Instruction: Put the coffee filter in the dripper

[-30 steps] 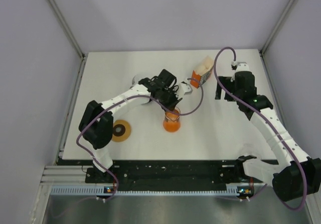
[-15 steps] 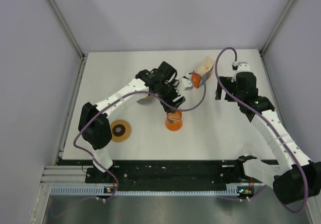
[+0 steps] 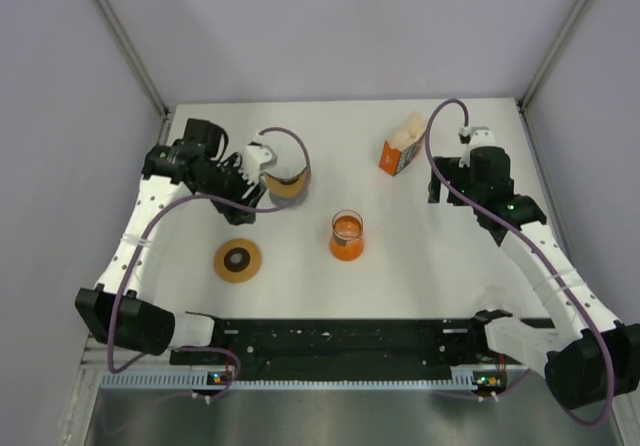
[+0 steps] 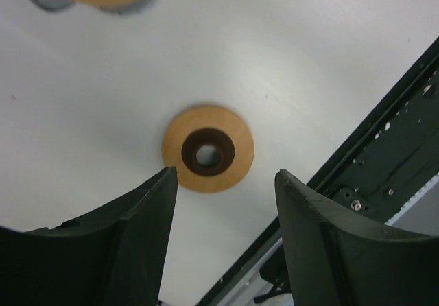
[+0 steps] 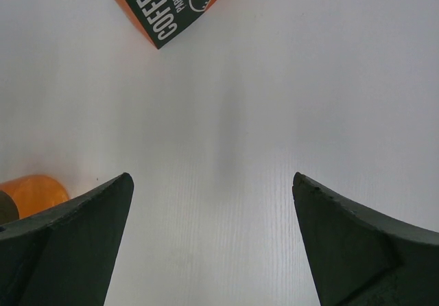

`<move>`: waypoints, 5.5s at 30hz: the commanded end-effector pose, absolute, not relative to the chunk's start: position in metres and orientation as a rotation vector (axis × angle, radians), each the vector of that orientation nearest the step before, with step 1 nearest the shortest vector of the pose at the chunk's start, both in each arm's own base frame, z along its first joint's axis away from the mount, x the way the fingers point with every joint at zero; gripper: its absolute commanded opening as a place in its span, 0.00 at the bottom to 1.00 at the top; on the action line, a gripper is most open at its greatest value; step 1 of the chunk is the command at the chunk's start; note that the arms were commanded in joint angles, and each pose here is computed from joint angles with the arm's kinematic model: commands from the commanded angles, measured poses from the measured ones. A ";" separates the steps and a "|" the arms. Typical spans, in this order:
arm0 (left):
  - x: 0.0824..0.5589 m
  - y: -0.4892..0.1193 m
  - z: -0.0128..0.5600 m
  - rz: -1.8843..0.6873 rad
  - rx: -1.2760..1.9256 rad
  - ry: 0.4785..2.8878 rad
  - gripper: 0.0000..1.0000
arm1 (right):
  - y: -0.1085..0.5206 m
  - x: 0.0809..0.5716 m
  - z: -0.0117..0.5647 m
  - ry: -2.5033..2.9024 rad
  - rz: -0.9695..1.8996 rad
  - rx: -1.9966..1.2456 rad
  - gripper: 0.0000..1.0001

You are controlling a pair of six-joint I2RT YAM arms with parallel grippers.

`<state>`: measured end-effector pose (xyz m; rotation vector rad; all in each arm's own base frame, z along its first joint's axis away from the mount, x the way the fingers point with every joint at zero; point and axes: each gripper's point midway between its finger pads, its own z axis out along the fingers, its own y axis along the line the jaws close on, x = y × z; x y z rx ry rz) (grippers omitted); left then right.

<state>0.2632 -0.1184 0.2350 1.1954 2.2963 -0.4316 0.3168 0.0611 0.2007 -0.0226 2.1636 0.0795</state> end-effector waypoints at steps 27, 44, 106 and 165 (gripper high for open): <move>0.255 -0.010 0.040 -0.203 0.765 2.701 0.50 | 0.063 0.319 0.215 2.064 0.091 -0.093 0.99; 0.257 -0.002 -0.004 -0.025 0.757 2.824 0.00 | 0.064 0.318 0.220 2.055 0.095 -0.099 0.99; 0.198 -0.164 0.399 -1.289 0.780 1.817 0.00 | 0.437 0.218 0.450 0.867 1.048 -1.076 0.73; 0.300 -0.056 0.331 -0.345 0.293 2.177 0.75 | 0.280 0.281 0.163 2.608 0.426 -1.151 0.23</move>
